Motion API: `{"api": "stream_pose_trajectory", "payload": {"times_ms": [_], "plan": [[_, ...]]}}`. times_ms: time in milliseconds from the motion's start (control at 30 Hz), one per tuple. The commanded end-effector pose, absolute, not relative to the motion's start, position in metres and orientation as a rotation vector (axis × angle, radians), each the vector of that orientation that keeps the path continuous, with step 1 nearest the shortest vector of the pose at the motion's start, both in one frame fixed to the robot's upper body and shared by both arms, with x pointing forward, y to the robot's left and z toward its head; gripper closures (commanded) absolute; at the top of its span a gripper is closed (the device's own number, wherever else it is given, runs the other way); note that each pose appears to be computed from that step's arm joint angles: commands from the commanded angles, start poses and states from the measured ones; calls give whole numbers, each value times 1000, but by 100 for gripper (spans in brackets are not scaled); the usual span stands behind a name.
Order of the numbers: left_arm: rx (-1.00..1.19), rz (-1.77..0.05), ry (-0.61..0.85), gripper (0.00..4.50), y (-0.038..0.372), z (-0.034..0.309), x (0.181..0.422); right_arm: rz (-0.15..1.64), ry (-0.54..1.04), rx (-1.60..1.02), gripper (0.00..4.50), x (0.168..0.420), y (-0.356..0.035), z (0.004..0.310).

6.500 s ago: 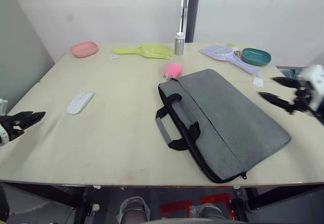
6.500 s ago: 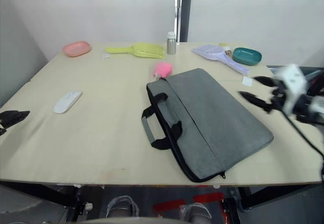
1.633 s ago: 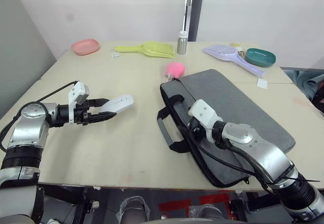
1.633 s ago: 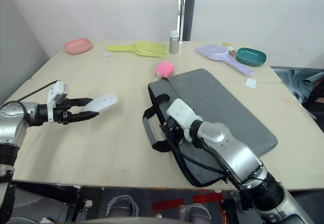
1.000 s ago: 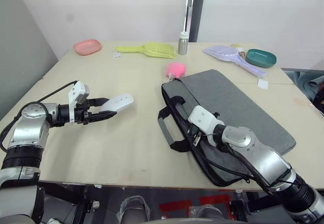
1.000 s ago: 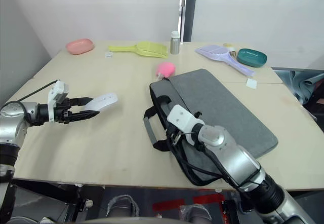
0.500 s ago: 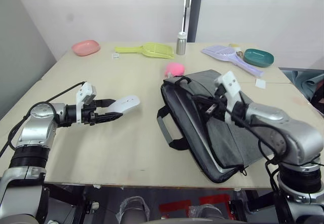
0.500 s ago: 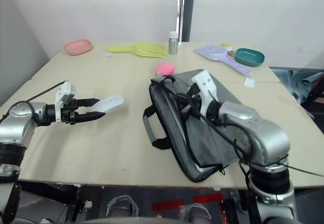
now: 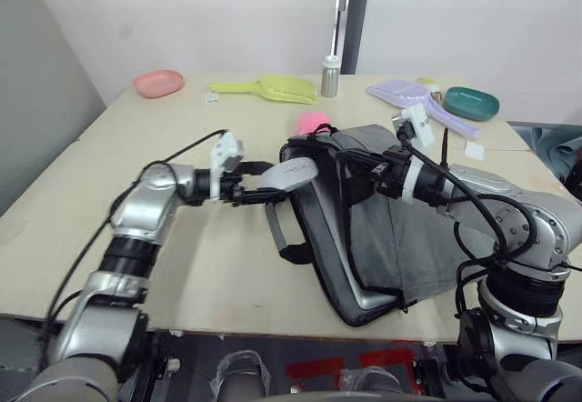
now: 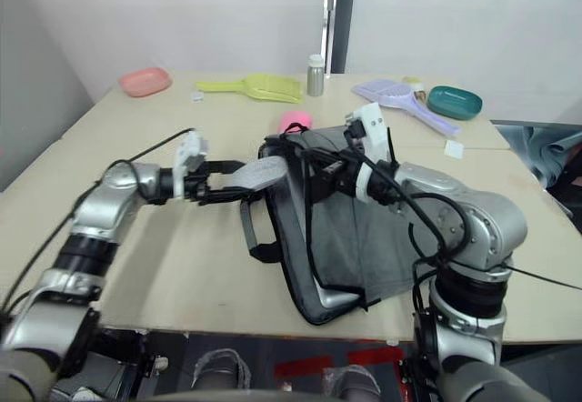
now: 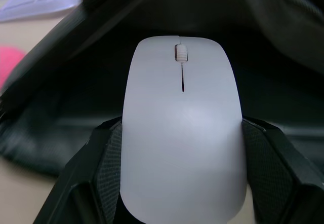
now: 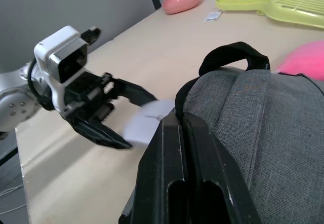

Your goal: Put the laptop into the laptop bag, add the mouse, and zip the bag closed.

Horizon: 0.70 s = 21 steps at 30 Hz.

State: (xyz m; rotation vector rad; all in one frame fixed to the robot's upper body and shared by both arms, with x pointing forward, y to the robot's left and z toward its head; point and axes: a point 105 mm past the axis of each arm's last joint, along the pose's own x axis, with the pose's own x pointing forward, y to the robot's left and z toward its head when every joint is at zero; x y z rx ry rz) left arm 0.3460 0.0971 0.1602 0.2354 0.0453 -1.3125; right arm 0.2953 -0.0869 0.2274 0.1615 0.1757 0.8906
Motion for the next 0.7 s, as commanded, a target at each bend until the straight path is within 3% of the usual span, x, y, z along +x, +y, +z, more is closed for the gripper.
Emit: {"api": "stream_pose_trajectory", "payload": {"times_ms": [33,700], "plan": [[281,-1321,48,167,79,154,349,914,71,154,446,289,-86,251],[305,-1328,104,167,-18,129,376,878,31,204,446,288,-95,263]]}}
